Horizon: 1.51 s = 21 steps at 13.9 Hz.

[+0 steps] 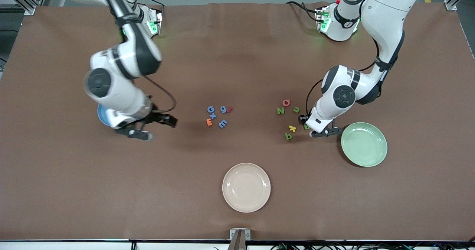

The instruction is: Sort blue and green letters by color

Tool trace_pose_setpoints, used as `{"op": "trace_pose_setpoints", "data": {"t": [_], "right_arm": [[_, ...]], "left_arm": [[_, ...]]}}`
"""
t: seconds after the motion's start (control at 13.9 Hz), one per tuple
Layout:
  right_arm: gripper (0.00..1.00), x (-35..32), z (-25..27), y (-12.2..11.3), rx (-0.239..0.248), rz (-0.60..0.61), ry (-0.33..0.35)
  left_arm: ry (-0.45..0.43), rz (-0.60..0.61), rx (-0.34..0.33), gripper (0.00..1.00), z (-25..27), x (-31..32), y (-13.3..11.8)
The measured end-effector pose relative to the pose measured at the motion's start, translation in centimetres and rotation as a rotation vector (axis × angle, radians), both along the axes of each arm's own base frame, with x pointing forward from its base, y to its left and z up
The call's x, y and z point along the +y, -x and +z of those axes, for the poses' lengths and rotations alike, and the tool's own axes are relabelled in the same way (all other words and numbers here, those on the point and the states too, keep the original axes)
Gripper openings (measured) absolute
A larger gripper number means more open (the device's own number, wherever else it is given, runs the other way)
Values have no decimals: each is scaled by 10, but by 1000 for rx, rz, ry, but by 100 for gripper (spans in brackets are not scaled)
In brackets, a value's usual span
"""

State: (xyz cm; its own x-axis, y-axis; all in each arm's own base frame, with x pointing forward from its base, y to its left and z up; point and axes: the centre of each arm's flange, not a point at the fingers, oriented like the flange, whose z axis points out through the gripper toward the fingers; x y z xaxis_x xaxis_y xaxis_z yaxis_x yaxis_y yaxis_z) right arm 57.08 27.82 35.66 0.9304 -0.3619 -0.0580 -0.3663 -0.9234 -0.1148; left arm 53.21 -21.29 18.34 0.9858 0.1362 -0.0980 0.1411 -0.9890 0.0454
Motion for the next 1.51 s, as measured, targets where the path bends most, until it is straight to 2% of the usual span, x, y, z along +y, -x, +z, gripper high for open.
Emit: {"op": "trace_pose_setpoints", "data": {"t": [0.07, 0.14, 0.22, 0.29, 0.36, 0.5, 0.58, 0.65, 0.79, 1.15, 1.37, 1.51], "right_arm": [[100, 25, -10, 10, 5, -76, 0], [100, 44, -21, 17, 14, -140, 2], [100, 56, -32, 22, 19, -176, 7], [100, 64, -44, 26, 22, -185, 20], [100, 71, -56, 30, 24, -190, 39], [100, 86, -77, 37, 15, -244, 62], [96, 94, -87, 41, 9, -270, 70], [96, 101, -98, 45, 11, -293, 77], [79, 114, -115, 50, 20, -327, 86], [76, 153, -144, 52, 24, -358, 94], [75, 158, -154, 51, 26, -356, 98], [74, 161, -158, 50, 22, -347, 103]], "left_arm": [[1, 1, 1, 57, -2, 0, -1], [3, 2, 1, 57, -4, -1, -3], [4, 3, 1, 52, -6, -1, -5], [5, 5, 1, 47, -7, -1, -8], [6, 6, 1, 47, -8, -1, -9], [0, 11, 2, 32, -7, 3, -11], [3, 14, -6, 29, -5, 4, -13], [6, 20, -17, 29, -2, 6, -17], [10, 53, -52, 28, 14, 24, -34], [4, 27, -132, 28, 50, 144, -70], [1, -17, -127, 28, 42, 211, -72], [3, -25, -119, 29, 35, 220, -71]]}}
